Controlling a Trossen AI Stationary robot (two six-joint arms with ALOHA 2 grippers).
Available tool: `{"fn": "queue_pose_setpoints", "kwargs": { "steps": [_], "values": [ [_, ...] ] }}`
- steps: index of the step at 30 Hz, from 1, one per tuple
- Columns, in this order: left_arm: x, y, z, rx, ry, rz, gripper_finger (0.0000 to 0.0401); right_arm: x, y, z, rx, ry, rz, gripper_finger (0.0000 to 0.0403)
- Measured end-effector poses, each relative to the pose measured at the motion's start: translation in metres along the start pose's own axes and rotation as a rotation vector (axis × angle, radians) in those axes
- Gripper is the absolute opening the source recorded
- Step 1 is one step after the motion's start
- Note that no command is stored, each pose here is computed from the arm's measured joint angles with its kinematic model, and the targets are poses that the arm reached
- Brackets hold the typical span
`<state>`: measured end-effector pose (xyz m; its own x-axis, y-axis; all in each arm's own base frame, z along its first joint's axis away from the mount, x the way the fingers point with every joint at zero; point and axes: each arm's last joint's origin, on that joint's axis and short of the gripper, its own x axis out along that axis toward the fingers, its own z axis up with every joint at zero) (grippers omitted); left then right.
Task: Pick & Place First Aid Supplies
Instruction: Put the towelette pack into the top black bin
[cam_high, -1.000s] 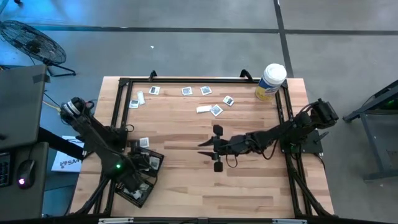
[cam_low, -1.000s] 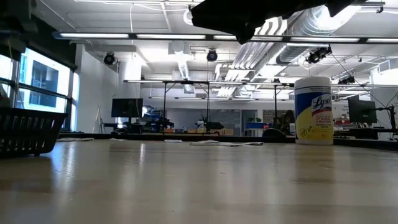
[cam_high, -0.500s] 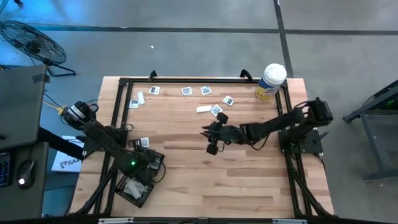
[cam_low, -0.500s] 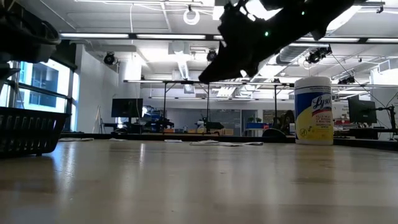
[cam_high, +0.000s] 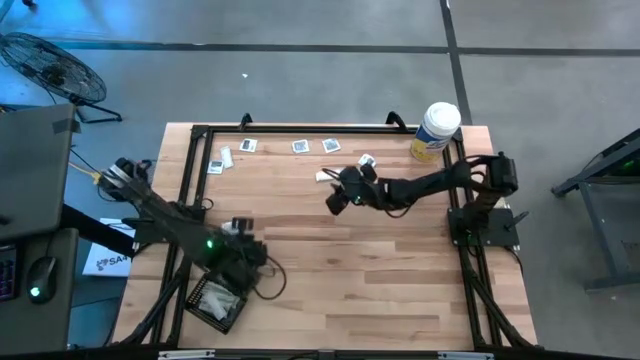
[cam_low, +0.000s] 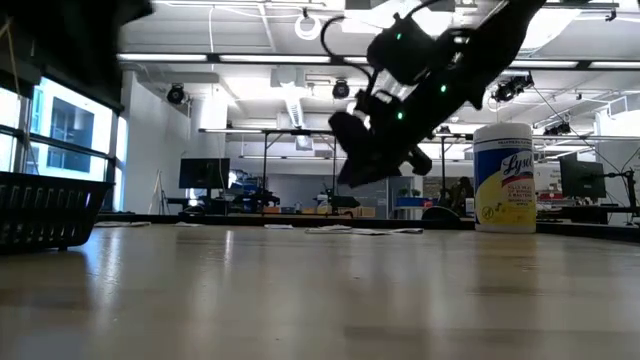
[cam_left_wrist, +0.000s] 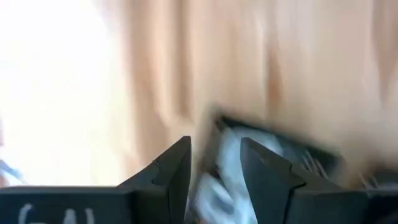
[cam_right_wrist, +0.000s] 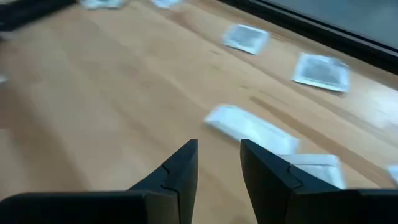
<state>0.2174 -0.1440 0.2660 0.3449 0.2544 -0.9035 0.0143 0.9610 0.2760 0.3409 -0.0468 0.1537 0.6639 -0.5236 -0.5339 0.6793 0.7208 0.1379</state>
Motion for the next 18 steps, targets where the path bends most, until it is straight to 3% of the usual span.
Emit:
{"fn": "queue_pose_setpoints", "kwargs": {
  "steps": [4,11,14,18],
  "values": [
    [0.0,0.024,0.006,-0.027,-0.183,0.076,0.0135,0.017,-0.013,-0.01,-0.008,0.037,-0.082,0.0114],
    [0.034,0.048,0.012,-0.136,-0.529,0.092,0.0135,0.036,-0.039,-0.025,0.041,0.15,-0.191,0.0114],
    [0.049,0.053,0.012,-0.129,-0.592,0.121,0.0135,0.039,-0.044,-0.026,0.054,0.187,-0.184,0.0114],
    [0.055,0.062,0.011,-0.139,-0.561,0.116,0.0135,0.039,-0.043,-0.026,0.034,0.227,-0.125,0.0114]
  ]
}}
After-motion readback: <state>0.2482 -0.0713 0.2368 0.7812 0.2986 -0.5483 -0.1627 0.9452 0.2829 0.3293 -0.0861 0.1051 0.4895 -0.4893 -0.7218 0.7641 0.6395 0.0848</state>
